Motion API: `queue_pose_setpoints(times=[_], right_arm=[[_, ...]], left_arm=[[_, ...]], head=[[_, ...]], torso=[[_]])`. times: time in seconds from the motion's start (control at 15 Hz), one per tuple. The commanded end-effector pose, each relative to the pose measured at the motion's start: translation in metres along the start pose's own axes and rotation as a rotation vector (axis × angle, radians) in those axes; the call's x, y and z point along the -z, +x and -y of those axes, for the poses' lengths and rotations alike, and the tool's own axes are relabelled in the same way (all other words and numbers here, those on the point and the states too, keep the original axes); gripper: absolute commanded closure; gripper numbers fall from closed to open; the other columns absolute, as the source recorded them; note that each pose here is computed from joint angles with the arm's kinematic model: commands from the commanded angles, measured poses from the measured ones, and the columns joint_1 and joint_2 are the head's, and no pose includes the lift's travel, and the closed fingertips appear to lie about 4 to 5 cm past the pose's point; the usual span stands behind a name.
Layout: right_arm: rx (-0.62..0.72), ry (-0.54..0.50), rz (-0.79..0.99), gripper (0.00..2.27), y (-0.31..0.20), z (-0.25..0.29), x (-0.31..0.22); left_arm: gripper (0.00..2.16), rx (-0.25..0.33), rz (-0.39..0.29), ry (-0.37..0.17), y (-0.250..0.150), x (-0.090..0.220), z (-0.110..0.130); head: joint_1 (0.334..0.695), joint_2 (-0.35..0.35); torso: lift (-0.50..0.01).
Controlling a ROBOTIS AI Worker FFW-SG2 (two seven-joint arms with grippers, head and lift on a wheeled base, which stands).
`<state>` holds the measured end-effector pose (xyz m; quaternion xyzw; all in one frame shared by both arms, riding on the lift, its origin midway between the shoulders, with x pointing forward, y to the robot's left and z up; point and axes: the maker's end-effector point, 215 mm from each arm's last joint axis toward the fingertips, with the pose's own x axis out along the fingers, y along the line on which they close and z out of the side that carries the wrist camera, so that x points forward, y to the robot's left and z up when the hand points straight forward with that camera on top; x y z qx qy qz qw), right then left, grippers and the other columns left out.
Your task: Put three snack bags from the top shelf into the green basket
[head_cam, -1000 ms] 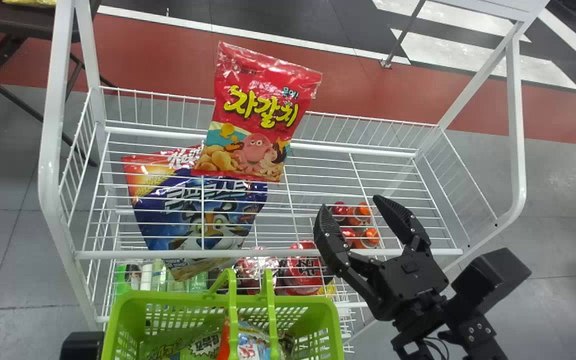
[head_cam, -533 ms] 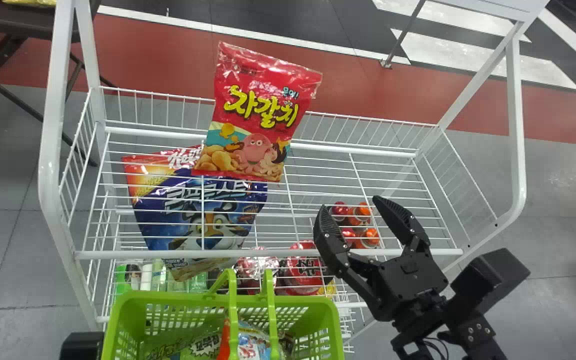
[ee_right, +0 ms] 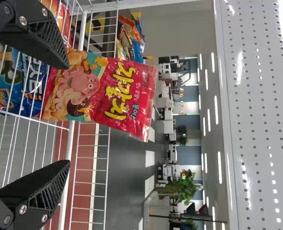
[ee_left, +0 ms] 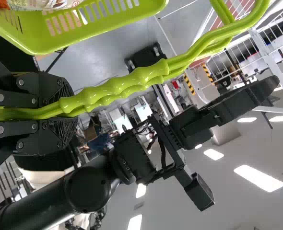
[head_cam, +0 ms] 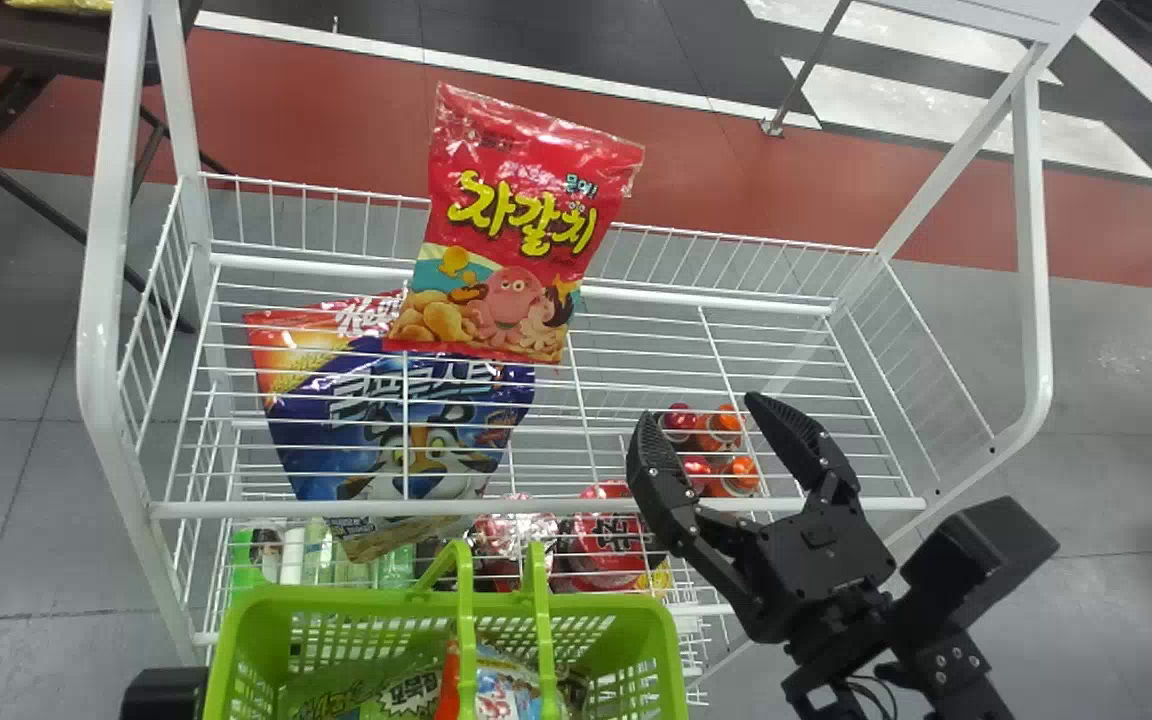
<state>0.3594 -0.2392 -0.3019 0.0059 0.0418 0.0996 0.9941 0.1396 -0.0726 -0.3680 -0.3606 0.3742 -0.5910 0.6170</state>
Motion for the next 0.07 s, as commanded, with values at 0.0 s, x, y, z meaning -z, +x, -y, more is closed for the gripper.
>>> queue_pose_setpoints(times=[0.0], right_arm=[[0.0,0.0,0.0,0.12,0.0,0.0,0.0]], left_arm=[[1.6,0.0,0.0,-0.001,0.0001,0.0002,-0.0001]], head=[[0.695,-0.35]], torso=[[-0.047]])
